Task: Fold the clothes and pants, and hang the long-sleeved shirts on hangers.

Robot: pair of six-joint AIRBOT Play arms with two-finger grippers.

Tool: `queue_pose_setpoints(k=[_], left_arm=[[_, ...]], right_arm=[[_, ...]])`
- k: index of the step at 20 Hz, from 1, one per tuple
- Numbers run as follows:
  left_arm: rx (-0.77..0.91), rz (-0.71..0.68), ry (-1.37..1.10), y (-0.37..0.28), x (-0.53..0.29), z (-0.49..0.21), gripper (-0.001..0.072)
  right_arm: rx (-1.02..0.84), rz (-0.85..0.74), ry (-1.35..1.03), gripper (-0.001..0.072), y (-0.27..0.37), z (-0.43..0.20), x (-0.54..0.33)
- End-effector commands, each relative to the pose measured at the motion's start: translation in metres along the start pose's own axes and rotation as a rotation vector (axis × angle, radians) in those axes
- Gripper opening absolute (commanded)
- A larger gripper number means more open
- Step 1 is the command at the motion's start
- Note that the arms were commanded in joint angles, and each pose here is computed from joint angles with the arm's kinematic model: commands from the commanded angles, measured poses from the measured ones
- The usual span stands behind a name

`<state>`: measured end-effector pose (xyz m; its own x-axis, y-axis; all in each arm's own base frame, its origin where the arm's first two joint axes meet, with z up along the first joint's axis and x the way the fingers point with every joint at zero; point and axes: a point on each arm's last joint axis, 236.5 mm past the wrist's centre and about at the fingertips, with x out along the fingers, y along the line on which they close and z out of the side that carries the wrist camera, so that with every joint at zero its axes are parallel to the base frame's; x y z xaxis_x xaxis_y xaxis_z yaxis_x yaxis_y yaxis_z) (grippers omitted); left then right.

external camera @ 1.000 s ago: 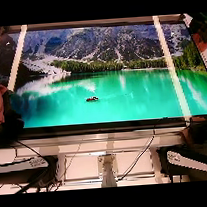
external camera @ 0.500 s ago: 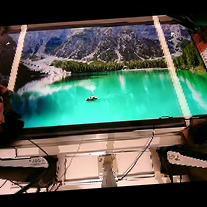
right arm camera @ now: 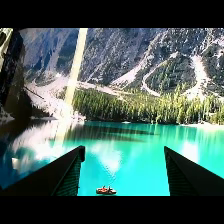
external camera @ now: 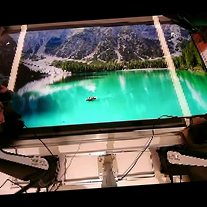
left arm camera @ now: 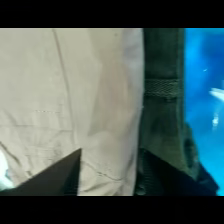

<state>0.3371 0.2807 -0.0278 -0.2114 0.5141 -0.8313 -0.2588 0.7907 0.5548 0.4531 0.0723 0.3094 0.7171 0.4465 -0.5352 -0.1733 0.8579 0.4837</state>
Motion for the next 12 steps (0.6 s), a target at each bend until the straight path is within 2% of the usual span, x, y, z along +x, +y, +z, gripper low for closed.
queue_pose_setpoints(k=[1, 2, 3, 5, 6, 9, 11, 12], left_arm=[[0.015, 0.061, 0.020, 0.009, 0.002, -0.002, 0.0208], [0.014, 0.060, 0.020, 0.009, 0.002, -0.002, 0.0088], [0.015, 0.060, 0.018, 0.008, 0.002, -0.002, 0.0039], [0.016, 0.059, 0.021, 0.008, 0.004, -0.002, 0.0038], [0.012, 0.051, 0.024, 0.007, 0.005, -0.002, 0.0008], [-0.006, -0.003, 0.003, -0.003, -0.001, 0.000, 0.0007], [-0.030, -0.055, -0.105, -0.010, -0.030, 0.014, 0.0006], [-0.048, -0.092, -0.180, -0.013, -0.052, 0.023, 0.0007]], right_arm=[[0.005, 0.001, 0.000, 0.0552, -0.002, 0.001, 0.003], [0.005, 0.000, 0.000, 0.0552, -0.002, 0.001, 0.003], [0.005, 0.001, 0.000, 0.0552, -0.002, 0.001, 0.003], [0.005, 0.001, 0.003, 0.0552, -0.002, 0.000, 0.003], [0.005, 0.001, 0.003, 0.0551, -0.002, 0.000, 0.003], [0.005, 0.000, 0.002, 0.0550, -0.002, 0.000, 0.003], [0.005, 0.000, -0.001, 0.0546, -0.002, 0.001, 0.003], [0.005, 0.000, -0.001, 0.0515, -0.002, 0.001, 0.003]])
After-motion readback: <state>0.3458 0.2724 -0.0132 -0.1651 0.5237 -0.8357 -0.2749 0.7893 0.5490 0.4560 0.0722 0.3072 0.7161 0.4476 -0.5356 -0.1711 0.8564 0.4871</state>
